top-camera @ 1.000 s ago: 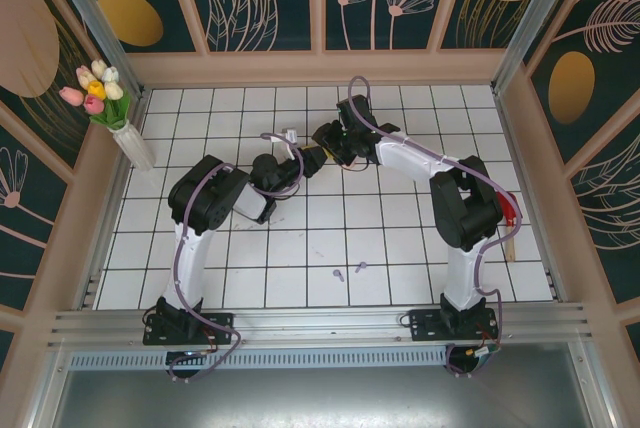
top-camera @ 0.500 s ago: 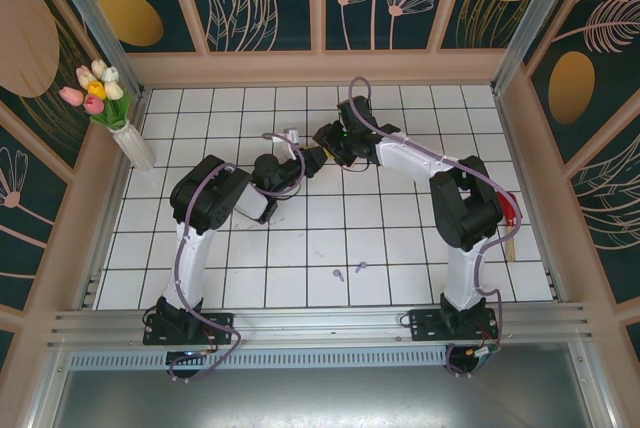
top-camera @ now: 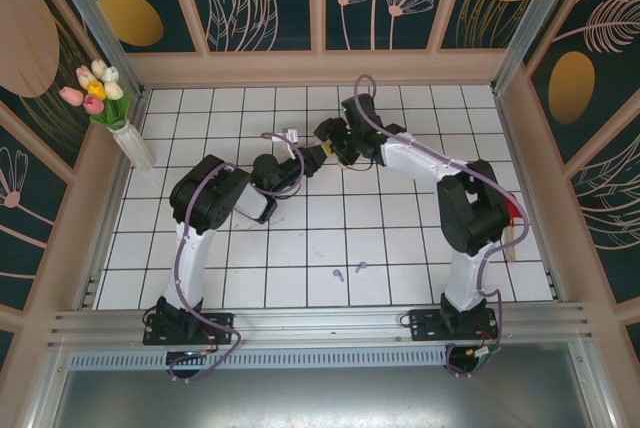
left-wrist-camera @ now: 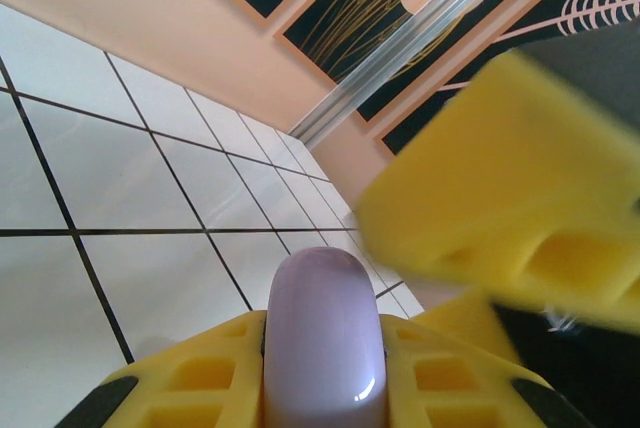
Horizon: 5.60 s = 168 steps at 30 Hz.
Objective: Insert the wireless bluetooth earbuds into the charging case
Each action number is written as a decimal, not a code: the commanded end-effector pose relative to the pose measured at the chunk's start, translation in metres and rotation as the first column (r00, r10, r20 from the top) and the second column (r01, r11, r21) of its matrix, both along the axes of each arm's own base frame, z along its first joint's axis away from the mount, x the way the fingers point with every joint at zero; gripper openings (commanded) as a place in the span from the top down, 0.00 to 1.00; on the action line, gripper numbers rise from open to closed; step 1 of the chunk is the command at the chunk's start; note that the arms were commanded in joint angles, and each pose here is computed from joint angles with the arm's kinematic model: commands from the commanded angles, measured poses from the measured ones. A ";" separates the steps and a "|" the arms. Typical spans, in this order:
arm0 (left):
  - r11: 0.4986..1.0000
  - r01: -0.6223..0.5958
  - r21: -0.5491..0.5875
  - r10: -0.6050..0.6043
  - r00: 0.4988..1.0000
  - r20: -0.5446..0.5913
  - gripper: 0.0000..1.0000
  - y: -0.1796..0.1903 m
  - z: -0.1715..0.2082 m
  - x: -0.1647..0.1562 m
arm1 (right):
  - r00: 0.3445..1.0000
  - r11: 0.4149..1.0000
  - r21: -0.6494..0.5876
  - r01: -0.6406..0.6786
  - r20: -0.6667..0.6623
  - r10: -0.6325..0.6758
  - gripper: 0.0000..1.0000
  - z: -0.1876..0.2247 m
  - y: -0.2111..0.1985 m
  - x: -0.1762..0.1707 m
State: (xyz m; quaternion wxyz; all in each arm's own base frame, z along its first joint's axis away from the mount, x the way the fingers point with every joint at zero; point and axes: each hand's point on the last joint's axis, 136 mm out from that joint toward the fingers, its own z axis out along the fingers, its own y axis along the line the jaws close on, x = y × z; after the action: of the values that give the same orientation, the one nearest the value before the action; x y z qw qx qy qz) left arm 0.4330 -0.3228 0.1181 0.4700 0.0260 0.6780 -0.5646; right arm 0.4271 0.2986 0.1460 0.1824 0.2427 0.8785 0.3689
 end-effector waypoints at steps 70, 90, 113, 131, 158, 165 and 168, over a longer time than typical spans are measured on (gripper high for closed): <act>0.868 0.431 0.244 -0.468 0.877 0.113 1.00 -0.036 0.078 -0.063 | 0.970 0.933 0.335 0.133 0.150 -0.192 0.38 0.055 -0.018 -0.044; 0.876 0.408 0.257 -0.448 0.886 0.118 0.59 -0.028 0.080 -0.058 | 0.967 0.929 0.332 0.160 0.135 -0.215 0.60 0.049 -0.031 -0.044; 0.866 0.451 0.216 -0.482 0.869 0.116 0.73 -0.028 0.082 -0.060 | 0.971 0.930 0.343 0.133 0.141 -0.191 0.61 0.050 -0.025 -0.042; 0.864 0.468 0.187 -0.491 0.865 0.103 0.88 -0.029 0.082 -0.063 | 0.896 0.994 0.083 0.069 0.433 -0.098 0.28 0.078 -0.115 -0.058; 0.855 0.482 0.192 -0.505 0.858 0.093 0.89 -0.029 0.086 -0.065 | 0.813 0.968 -0.064 -0.244 0.531 0.240 0.37 0.047 -0.073 -0.063; 0.854 0.485 0.188 -0.508 0.855 0.103 0.90 -0.027 0.090 -0.070 | 0.852 0.979 -0.044 -0.198 0.487 0.194 0.41 0.029 -0.086 -0.050; 0.854 0.484 0.190 -0.508 0.854 0.109 0.90 -0.027 0.092 -0.071 | 0.857 0.978 -0.040 -0.203 0.476 0.197 0.42 0.024 -0.085 -0.050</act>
State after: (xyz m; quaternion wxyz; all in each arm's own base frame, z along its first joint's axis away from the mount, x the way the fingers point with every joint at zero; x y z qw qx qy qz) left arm 0.3700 -0.3513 0.1946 0.3457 0.2617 0.6693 -0.6034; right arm 0.3713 0.2153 0.1677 0.3390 0.0495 0.8322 0.4359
